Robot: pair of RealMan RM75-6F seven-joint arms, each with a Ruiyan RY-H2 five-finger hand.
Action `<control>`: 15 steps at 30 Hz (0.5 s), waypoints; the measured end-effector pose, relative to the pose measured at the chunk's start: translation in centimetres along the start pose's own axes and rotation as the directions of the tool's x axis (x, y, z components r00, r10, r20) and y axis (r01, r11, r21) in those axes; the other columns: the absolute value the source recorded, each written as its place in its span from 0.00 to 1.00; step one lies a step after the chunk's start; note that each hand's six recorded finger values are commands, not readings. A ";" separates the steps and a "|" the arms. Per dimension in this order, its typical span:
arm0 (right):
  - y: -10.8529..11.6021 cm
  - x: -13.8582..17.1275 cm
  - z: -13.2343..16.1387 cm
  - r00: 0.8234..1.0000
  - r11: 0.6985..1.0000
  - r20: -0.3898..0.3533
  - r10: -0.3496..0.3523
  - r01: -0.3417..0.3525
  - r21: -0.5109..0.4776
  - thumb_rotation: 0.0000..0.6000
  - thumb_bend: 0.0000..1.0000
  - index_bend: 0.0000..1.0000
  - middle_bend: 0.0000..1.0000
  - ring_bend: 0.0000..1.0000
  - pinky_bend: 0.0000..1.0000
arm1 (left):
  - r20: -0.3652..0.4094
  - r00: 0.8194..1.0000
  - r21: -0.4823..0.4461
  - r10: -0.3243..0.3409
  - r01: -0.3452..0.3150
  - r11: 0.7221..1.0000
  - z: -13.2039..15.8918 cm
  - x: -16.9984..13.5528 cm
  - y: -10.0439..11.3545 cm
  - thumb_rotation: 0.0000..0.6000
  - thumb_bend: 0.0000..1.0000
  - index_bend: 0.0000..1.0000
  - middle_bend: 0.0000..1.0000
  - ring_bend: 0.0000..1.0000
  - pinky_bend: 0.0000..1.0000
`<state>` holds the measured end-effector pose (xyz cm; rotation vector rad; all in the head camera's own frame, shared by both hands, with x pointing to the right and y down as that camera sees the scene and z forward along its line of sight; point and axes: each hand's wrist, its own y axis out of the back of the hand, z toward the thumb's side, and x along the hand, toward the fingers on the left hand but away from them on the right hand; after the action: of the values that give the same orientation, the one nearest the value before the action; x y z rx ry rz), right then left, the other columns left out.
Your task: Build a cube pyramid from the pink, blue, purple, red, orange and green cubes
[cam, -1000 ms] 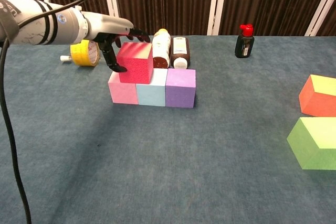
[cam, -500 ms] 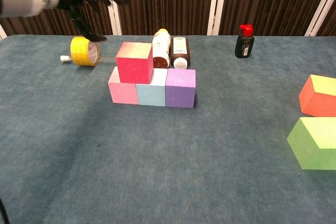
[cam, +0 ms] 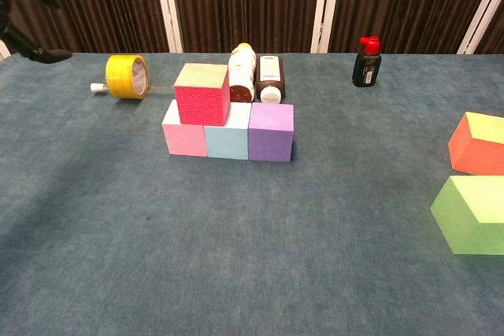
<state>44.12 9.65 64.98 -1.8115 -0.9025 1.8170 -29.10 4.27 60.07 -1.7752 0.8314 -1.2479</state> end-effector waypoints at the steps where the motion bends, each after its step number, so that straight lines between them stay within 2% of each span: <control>1: -0.3 -0.3 0.0 1.000 1.000 0.005 0.003 -0.003 0.003 1.00 0.32 0.15 0.13 0.02 0.20 | -0.002 1.000 0.005 0.006 -0.006 1.000 -0.3 -0.3 -0.1 1.00 0.35 0.07 0.05 0.03 0.15; 6: -1.5 -1.8 0.0 1.000 1.000 0.022 0.011 -0.011 0.010 1.00 0.32 0.20 0.14 0.02 0.22 | -0.006 1.000 0.008 0.025 -0.025 1.000 -1.4 -1.6 -0.7 1.00 0.35 0.08 0.05 0.03 0.15; 11: -2.4 -3.0 0.3 0.999 1.000 0.030 0.015 -0.016 0.014 1.00 0.32 0.23 0.14 0.02 0.23 | 0.004 1.000 -0.007 0.011 -0.010 1.000 -1.5 -3.0 -2.2 1.00 0.35 0.08 0.05 0.03 0.15; 15: -2.8 -3.7 0.6 0.999 1.000 0.032 0.016 -0.017 0.022 1.00 0.32 0.28 0.14 0.02 0.23 | 0.007 1.000 -0.018 0.012 -0.011 1.000 -1.5 -3.5 -2.5 1.00 0.35 0.08 0.05 0.03 0.15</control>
<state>43.32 8.93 69.56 -1.7861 -0.8776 1.8634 -31.42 8.08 61.06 -1.7859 0.8499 -1.2292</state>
